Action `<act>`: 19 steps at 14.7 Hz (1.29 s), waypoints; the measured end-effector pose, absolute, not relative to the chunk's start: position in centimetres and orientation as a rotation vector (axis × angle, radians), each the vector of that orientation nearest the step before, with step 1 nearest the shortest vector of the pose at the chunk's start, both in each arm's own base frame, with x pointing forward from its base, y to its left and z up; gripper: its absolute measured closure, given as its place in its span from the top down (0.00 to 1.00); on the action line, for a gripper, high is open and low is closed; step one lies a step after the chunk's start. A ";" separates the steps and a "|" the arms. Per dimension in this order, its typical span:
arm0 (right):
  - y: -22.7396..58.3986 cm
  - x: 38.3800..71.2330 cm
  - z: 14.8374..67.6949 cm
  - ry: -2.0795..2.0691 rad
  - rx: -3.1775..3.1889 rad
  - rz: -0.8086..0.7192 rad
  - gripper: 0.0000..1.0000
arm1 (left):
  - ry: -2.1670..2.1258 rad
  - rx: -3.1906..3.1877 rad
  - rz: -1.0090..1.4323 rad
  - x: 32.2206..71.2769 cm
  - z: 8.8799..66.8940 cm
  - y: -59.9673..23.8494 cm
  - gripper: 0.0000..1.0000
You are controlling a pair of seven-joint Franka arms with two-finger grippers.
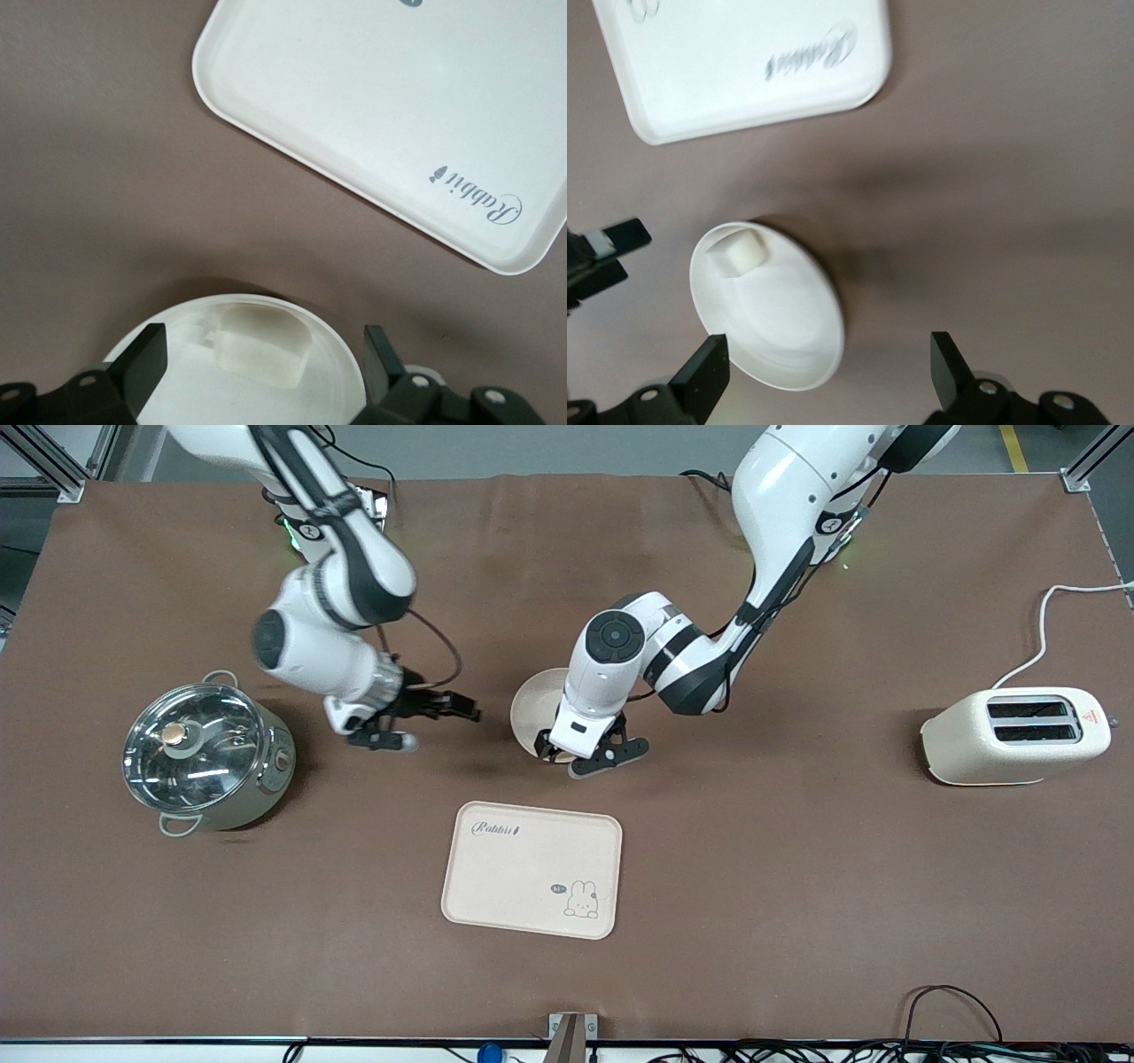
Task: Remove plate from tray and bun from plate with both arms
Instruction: 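Grasp the bun with the left gripper while the right gripper withdraws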
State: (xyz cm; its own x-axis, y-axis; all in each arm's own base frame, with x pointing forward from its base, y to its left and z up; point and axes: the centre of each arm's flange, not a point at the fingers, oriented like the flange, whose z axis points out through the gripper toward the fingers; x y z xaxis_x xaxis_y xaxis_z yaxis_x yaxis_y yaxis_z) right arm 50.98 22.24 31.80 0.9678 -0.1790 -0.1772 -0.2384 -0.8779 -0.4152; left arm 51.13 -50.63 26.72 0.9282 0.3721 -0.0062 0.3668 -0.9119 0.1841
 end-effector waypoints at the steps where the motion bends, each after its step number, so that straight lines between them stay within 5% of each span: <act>1: 19.4 51.5 33.3 0.302 -2.694 0.193 1.00 | 0.562 2.896 0.040 50.6 26.1 -51.3 0.98; 8: 2.4 53.7 45.1 0.053 -2.939 0.071 1.00 | 0.565 2.897 0.067 47.9 20.3 -53.8 0.94; 14: -4.9 54.3 56.2 0.010 -3.100 0.082 1.00 | 0.603 2.904 0.090 47.9 19.8 -53.6 0.36; 19: -5.8 53.8 63.0 -0.028 -3.146 0.014 1.00 | 0.656 2.965 0.074 48.3 21.7 -53.3 0.17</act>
State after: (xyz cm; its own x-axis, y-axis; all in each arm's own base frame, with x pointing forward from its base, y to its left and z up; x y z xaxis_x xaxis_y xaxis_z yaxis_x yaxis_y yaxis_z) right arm 53.79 -5.83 63.00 0.9998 0.0175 -0.0092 0.0175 -0.9998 0.0044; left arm 48.29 -53.33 21.66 0.9057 0.4231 0.0249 0.4181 -0.9016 0.1113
